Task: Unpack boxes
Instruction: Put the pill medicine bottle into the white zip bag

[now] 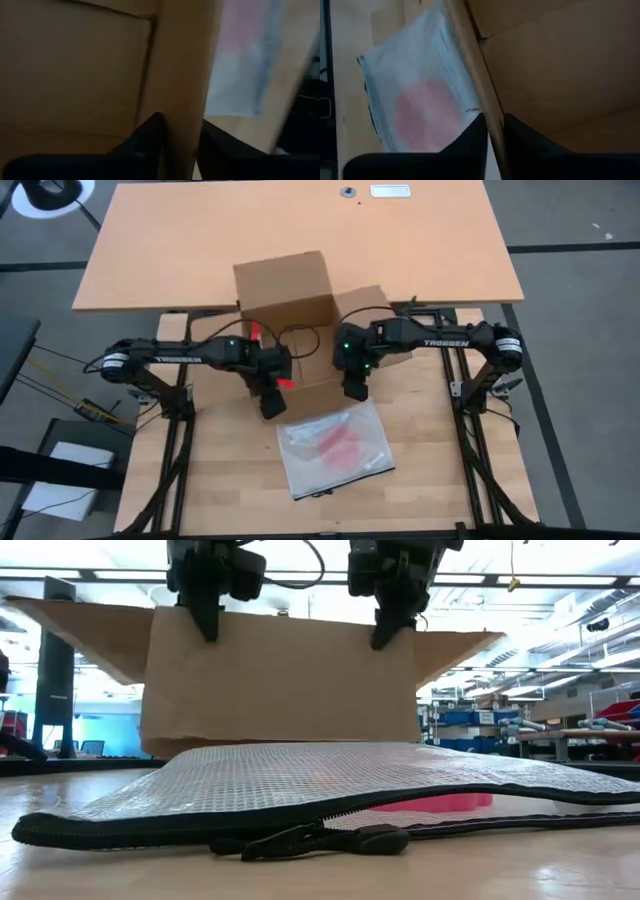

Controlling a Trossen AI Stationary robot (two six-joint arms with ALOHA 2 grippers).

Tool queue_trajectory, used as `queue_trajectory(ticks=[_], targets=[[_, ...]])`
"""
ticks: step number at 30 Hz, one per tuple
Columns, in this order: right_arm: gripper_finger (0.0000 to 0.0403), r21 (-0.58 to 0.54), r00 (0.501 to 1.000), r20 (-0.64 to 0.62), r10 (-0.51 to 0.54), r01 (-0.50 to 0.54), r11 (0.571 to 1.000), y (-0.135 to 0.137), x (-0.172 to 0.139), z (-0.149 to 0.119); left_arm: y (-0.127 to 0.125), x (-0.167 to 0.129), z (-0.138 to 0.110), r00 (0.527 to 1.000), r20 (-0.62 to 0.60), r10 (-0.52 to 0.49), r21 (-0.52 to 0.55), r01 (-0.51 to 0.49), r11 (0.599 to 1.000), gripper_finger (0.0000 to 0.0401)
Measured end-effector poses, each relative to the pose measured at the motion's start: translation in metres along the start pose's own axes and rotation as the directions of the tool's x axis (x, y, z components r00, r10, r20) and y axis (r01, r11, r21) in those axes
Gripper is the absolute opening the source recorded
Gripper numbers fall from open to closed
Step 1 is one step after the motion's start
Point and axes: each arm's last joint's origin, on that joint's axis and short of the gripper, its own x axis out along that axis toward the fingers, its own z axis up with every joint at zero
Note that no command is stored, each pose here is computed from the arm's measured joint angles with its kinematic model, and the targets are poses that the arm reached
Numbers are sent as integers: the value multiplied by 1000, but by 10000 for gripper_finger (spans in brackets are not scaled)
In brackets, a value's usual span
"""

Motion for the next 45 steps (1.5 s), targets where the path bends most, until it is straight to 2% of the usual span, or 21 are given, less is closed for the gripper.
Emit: queue_trajectory(ticks=[5,10,14,17,21,24,28,32,35,40,43,45], targets=[[138,23,1000,1,-8,8,1000,2,-21,4,-6,-21,8,986,-13,-169,-14,169,986,148],[214,-6,996,90,-16,17,1000,9,-56,15,-23,-63,24,967,132,-217,85,207,975,155],[261,-54,990,136,-30,37,998,9,-66,20,-25,-80,29,964,248,-97,81,79,994,155],[282,-56,991,133,-32,40,998,6,-62,22,-21,-79,28,965,261,4,47,-17,999,155],[287,-51,991,126,-38,44,998,1,-51,21,-11,-78,27,941,285,182,-47,-176,983,155],[282,-32,990,133,-40,45,998,-3,-46,21,-1,-78,30,918,289,272,-115,-249,962,155],[275,-16,985,161,-63,66,998,-10,-38,21,20,-59,36,927,113,357,-132,-342,930,155],[269,11,982,171,-84,83,996,-20,-27,17,48,-33,46,901,-108,419,-52,-426,903,152],[265,51,983,156,-97,90,995,-30,-14,10,69,-8,52,856,-284,433,38,-441,897,152],[254,127,987,117,-108,93,988,-42,4,-3,91,33,57,742,-525,416,117,-421,899,152],[246,131,989,100,-106,93,987,-44,14,-10,99,60,62,701,-572,426,179,-400,899,152],[240,145,991,77,-106,94,985,-45,19,-15,102,72,63,652,-600,463,241,-405,882,152]])
